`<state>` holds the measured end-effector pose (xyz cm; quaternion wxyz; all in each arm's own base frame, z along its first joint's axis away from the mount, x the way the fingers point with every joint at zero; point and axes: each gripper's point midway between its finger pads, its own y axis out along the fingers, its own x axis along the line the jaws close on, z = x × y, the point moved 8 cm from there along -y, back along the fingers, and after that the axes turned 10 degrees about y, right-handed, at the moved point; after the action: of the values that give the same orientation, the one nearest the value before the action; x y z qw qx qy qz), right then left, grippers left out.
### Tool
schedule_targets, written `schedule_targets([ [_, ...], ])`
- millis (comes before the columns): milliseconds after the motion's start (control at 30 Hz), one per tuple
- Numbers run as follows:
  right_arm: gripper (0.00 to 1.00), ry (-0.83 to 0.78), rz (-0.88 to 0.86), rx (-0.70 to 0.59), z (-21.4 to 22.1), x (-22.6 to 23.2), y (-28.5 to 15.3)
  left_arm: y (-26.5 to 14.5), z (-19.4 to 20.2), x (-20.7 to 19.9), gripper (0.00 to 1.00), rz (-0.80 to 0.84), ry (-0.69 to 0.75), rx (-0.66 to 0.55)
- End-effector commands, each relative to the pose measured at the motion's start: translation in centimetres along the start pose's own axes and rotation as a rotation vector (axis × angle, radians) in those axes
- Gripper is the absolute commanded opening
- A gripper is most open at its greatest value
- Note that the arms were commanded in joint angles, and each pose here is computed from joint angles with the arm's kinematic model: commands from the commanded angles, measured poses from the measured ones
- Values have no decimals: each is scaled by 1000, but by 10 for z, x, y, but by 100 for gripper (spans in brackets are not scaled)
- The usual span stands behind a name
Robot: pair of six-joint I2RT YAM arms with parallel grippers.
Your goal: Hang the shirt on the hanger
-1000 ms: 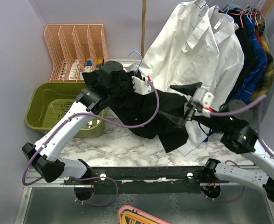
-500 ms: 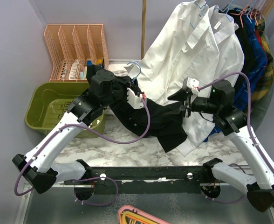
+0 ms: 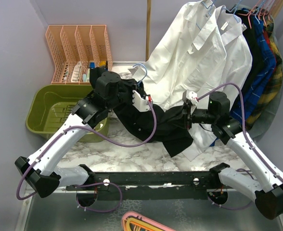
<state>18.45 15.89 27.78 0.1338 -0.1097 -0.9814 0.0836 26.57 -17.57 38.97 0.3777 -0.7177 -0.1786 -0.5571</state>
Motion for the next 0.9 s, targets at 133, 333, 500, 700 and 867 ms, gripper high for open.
schedule_targets([
  [133,1,-2,70,-103,-10,16,-15,0,8,37,0,-183,-49,87],
  [333,1,36,301,-178,1,38,-49,-6,22,69,0,-308,-129,193],
  [500,1,33,482,-205,4,41,-70,-18,22,96,0,-368,-135,189],
  [700,1,18,791,-101,16,10,-86,-34,20,108,0,-387,-144,151],
  [867,91,-21,802,-196,-14,10,-88,-36,20,104,0,-367,-144,131],
])
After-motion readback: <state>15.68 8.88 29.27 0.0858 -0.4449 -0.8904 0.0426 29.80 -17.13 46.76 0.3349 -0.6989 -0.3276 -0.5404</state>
